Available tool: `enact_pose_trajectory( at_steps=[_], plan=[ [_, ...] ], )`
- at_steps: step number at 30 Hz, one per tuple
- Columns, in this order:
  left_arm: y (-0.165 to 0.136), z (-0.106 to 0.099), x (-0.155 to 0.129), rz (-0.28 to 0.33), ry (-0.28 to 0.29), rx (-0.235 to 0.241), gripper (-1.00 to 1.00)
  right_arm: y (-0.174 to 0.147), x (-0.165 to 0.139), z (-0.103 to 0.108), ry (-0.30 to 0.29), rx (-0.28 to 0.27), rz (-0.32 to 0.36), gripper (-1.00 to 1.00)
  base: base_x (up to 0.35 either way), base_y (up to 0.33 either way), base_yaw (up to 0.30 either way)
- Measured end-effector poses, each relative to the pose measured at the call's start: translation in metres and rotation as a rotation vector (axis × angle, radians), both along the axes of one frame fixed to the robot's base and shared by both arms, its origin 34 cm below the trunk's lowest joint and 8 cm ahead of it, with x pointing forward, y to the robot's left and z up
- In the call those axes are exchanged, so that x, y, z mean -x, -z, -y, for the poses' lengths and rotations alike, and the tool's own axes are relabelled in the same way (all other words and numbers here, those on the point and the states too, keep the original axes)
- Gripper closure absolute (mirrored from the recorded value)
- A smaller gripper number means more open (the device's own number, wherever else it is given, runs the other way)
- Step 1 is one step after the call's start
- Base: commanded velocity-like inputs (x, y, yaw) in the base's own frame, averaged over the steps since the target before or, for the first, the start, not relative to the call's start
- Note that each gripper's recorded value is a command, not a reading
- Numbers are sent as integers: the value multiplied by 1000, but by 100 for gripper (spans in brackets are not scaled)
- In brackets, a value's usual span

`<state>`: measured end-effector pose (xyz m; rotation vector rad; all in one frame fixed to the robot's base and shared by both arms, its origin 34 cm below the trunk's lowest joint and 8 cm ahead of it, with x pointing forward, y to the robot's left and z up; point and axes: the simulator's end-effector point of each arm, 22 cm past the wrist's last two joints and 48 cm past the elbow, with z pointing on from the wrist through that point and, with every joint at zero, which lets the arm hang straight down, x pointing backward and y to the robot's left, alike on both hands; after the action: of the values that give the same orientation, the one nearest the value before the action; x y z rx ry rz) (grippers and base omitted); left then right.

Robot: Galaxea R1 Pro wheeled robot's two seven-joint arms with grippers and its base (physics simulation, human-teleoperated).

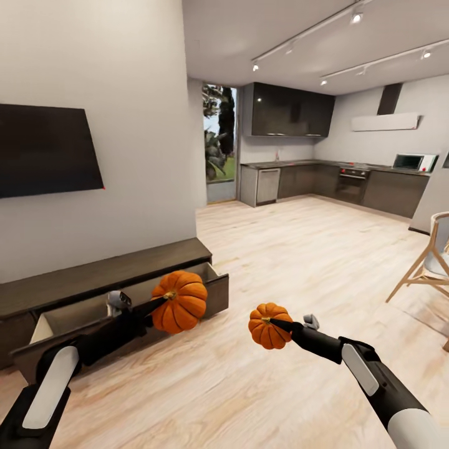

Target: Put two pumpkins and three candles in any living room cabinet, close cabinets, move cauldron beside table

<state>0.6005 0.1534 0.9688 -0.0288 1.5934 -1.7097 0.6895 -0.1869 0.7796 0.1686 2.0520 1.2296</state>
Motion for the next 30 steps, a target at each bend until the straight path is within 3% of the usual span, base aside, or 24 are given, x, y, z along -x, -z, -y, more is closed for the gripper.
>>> enact_pose_trajectory(
  at_steps=[6,18,23,30],
  plan=[
    [0,0,0,-1,-2,-3,100,0,0,0,2,3,-1,100,303,-157,266],
    [16,-2,-9,-43,-41,-61,100,3,0,0,2,18,-6,100,304,-156,273],
    [52,-16,-28,-141,-143,-199,100,17,-1,4,23,75,-37,100,303,-156,275],
    [109,-44,-43,-308,-279,-397,100,53,-9,37,143,247,-124,100,303,-156,275]
  ],
)
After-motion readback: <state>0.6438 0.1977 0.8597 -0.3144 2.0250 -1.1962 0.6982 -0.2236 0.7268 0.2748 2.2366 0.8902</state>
